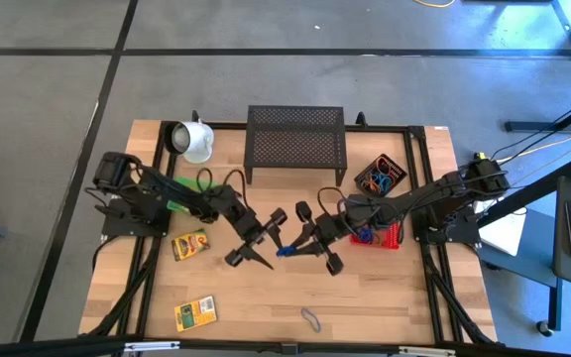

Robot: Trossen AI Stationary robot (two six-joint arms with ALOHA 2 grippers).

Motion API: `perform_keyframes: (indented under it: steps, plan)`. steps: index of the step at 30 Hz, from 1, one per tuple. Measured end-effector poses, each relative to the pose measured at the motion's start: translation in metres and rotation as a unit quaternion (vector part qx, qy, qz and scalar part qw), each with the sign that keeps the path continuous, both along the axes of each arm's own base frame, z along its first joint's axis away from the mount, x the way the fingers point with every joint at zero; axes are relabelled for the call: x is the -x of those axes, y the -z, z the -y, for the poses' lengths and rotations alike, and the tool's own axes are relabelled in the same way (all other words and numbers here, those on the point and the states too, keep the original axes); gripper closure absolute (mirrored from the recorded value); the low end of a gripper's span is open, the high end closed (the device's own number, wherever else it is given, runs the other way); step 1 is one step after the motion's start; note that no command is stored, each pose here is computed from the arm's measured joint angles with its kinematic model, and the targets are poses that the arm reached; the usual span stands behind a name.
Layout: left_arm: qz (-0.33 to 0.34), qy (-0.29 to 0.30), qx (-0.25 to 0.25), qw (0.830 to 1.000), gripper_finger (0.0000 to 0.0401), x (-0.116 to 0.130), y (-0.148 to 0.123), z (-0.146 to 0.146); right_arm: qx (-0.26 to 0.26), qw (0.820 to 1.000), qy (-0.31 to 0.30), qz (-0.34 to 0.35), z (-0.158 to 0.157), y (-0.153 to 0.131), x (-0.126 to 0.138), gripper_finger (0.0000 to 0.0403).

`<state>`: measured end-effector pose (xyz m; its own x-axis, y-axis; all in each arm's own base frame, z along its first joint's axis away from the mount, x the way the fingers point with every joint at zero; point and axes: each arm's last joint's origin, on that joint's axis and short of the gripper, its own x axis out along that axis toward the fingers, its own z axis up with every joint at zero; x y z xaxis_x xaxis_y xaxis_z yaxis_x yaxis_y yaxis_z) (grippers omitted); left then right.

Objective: Pick & Place Office Desk Supplies
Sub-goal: Put the blue spring rubber keychain into the orange bin

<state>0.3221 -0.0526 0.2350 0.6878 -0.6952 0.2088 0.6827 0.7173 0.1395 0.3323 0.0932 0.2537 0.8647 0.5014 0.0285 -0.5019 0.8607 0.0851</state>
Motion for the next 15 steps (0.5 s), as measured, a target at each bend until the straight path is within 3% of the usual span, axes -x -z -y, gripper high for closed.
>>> perform_keyframes:
  steps: [7,15]
  plan:
    - [-0.041,0.018,0.034,0.998,0.0211,0.022,-0.015,-0.038,0.001,1.000,0.019,-0.011,0.000,0.002,-0.001,0.0374]
    - [-0.122,0.088,0.036,0.988,0.0208,0.031,-0.008,-0.051,-0.010,1.000,0.027,-0.013,0.001,0.002,-0.001,0.0374]
